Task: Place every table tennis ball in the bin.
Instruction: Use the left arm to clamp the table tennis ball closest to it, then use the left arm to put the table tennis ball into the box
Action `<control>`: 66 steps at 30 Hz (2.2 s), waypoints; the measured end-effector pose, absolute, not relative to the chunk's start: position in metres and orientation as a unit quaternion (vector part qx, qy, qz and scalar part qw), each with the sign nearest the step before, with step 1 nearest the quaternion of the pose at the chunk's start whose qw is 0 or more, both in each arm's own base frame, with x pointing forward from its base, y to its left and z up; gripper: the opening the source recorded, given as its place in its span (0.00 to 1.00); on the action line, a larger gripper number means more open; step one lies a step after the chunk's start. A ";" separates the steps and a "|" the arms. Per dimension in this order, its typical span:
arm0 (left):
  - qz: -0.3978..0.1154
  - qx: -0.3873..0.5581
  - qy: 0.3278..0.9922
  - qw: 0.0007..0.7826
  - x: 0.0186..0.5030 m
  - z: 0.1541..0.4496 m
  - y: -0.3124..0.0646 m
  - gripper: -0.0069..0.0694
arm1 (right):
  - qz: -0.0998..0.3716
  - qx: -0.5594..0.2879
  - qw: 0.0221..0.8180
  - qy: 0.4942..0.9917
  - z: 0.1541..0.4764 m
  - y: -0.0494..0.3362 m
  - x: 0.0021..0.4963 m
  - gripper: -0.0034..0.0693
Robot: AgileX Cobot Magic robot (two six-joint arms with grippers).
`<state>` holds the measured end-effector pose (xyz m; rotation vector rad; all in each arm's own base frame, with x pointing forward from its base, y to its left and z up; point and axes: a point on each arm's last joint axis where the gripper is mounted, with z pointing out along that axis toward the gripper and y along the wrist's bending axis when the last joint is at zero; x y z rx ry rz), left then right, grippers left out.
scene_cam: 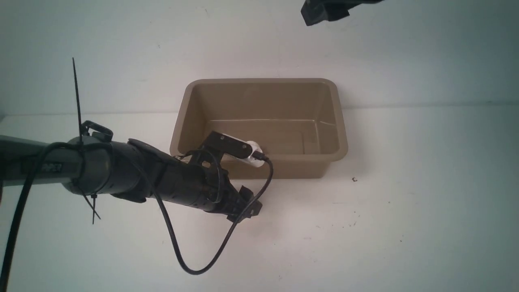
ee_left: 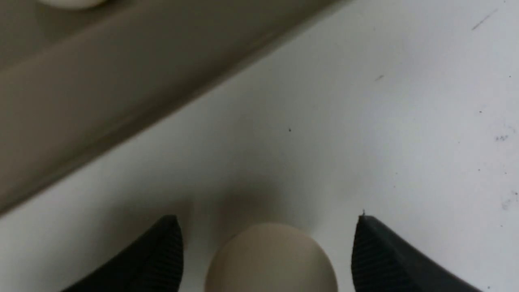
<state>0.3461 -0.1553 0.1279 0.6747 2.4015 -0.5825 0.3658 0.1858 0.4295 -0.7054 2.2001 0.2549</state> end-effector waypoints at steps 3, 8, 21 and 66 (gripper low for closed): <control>-0.220 0.251 0.899 0.284 0.346 0.127 -0.157 0.75 | 0.099 -0.279 0.397 0.869 0.429 0.186 0.366 0.66; -0.230 0.248 0.900 0.276 0.343 0.127 -0.159 0.66 | 0.097 -0.279 0.396 0.869 0.429 0.185 0.366 0.66; -0.307 0.277 0.897 0.155 0.319 0.130 -0.167 0.55 | 0.094 -0.279 0.397 0.869 0.429 0.185 0.366 0.66; -0.104 0.247 0.848 0.458 0.406 0.190 -0.165 0.72 | 0.059 -0.276 0.358 0.890 0.423 0.177 0.363 0.66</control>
